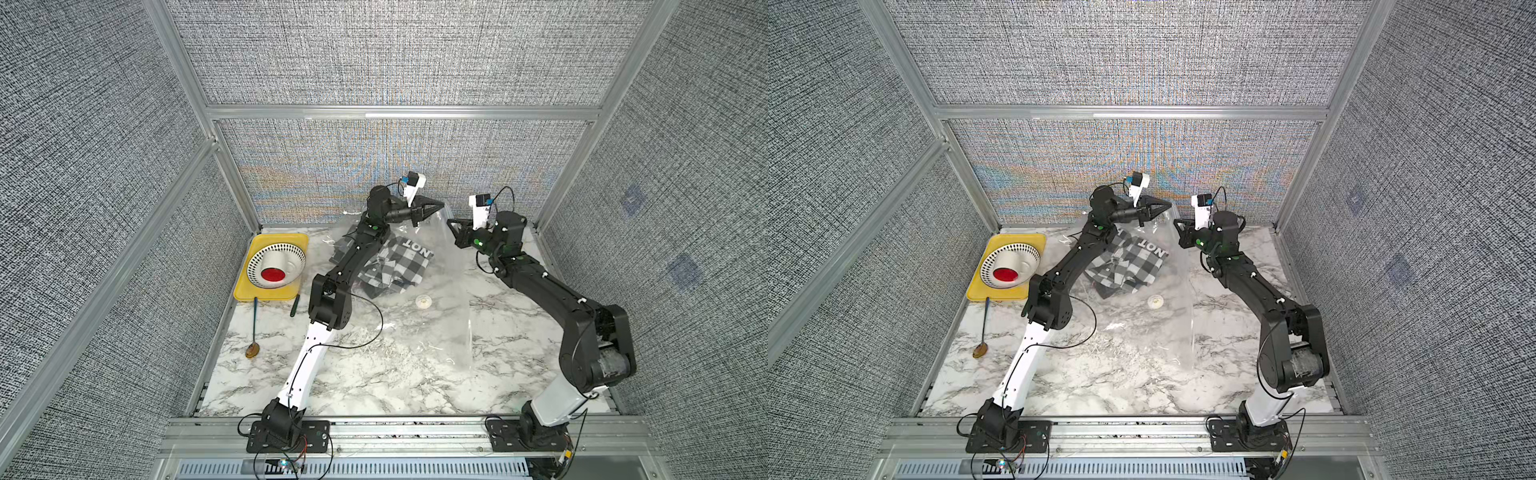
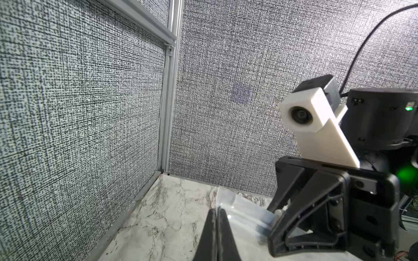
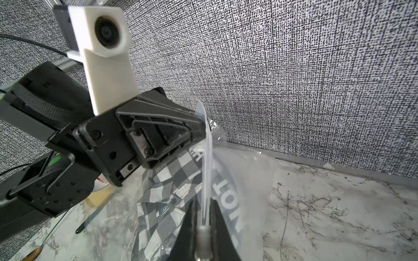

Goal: Place the folded shirt into the vacuum bag
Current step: Close the vacuum bag at the center of the board.

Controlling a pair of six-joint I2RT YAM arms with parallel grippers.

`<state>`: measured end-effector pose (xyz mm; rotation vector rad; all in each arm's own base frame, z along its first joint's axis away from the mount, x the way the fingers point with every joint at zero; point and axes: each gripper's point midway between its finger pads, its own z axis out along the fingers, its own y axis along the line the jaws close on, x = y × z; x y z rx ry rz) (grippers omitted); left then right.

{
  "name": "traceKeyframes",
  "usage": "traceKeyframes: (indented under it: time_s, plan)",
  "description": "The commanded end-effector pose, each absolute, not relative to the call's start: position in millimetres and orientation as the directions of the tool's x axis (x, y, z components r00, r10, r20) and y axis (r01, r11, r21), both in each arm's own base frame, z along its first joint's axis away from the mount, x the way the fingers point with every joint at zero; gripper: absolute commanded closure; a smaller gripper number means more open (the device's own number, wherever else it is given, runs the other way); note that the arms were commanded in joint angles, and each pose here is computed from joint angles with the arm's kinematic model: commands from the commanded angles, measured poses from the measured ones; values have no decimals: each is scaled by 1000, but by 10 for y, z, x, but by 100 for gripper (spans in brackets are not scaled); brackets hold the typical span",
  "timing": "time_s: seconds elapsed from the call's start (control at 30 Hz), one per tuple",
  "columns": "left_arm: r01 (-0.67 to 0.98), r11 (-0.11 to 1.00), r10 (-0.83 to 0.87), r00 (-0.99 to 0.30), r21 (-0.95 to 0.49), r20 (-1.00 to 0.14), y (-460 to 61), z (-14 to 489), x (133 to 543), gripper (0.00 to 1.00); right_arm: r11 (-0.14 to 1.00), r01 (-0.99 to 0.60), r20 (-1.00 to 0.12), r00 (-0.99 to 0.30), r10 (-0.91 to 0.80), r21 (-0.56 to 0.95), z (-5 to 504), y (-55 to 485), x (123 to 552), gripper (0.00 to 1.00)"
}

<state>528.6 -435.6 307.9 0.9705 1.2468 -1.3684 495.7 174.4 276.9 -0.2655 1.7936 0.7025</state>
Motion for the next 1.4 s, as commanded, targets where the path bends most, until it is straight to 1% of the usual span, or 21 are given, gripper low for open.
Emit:
traceKeyframes:
  time_s: [0.0,0.33,1.0,1.37]
  plan:
    - [948,268,-305,-85,-172,-948,-4091,3408,5737,100,781,-478,-853,-505,129,402,2341,1804,4766,100]
    - [924,328,-335,-81,-197,-939,-4001,3444,5867,100,785,-458,-838,-527,138,417,2184,1796,4653,100]
    - [881,401,-359,-99,-249,-928,-3898,3385,6054,100,815,-396,-830,-530,173,423,1929,1755,4414,100]
    - [860,435,-367,-101,-267,-925,-3842,3354,6138,100,832,-373,-823,-545,162,410,1786,1693,4277,100]
